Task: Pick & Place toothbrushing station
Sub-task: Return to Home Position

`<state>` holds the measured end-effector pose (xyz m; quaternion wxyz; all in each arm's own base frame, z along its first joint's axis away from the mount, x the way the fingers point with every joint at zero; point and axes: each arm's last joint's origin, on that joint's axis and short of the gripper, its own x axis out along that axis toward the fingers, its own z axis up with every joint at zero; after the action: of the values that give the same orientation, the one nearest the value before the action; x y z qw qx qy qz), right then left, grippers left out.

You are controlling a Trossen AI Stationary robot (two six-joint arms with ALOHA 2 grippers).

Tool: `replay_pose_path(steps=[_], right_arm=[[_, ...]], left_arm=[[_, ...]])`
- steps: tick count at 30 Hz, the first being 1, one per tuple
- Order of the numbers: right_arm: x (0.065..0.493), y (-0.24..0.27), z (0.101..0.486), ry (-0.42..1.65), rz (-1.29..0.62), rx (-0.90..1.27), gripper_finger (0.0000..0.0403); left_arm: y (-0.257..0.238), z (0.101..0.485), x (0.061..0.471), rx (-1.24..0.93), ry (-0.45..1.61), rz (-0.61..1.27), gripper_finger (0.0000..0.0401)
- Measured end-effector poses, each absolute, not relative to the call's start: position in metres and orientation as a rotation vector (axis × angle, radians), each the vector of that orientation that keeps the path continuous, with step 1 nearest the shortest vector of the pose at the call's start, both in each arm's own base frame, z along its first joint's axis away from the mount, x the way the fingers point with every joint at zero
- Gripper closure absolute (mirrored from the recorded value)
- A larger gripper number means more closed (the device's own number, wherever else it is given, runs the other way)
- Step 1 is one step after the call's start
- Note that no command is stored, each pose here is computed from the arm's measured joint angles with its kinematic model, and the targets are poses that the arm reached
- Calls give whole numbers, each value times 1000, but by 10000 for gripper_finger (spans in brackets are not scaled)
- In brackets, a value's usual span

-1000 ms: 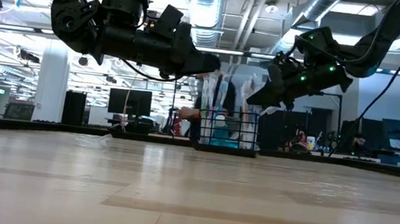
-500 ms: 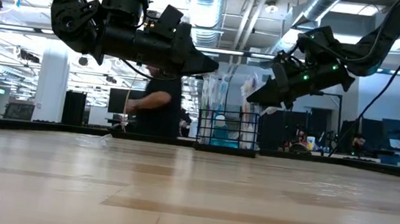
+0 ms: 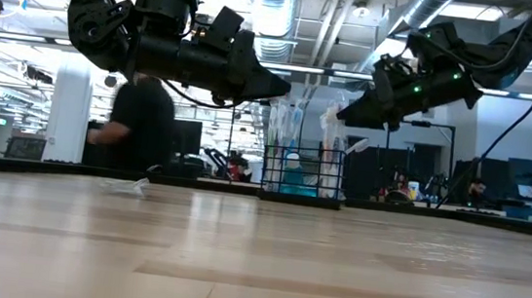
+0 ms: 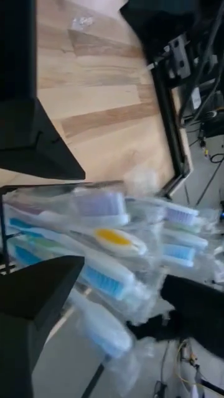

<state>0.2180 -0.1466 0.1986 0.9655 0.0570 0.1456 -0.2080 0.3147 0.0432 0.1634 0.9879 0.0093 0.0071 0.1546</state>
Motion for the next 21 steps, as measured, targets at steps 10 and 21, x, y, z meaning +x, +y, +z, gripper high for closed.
replay_pose_path(steps=[10, 21], right_arm=[[212, -144, 214, 236, -421, 90, 183], [206, -139, 229, 179, -421, 47, 183]], left_arm=[[43, 163, 315, 19, 14, 309, 316], [43, 163, 315, 19, 14, 307, 316]])
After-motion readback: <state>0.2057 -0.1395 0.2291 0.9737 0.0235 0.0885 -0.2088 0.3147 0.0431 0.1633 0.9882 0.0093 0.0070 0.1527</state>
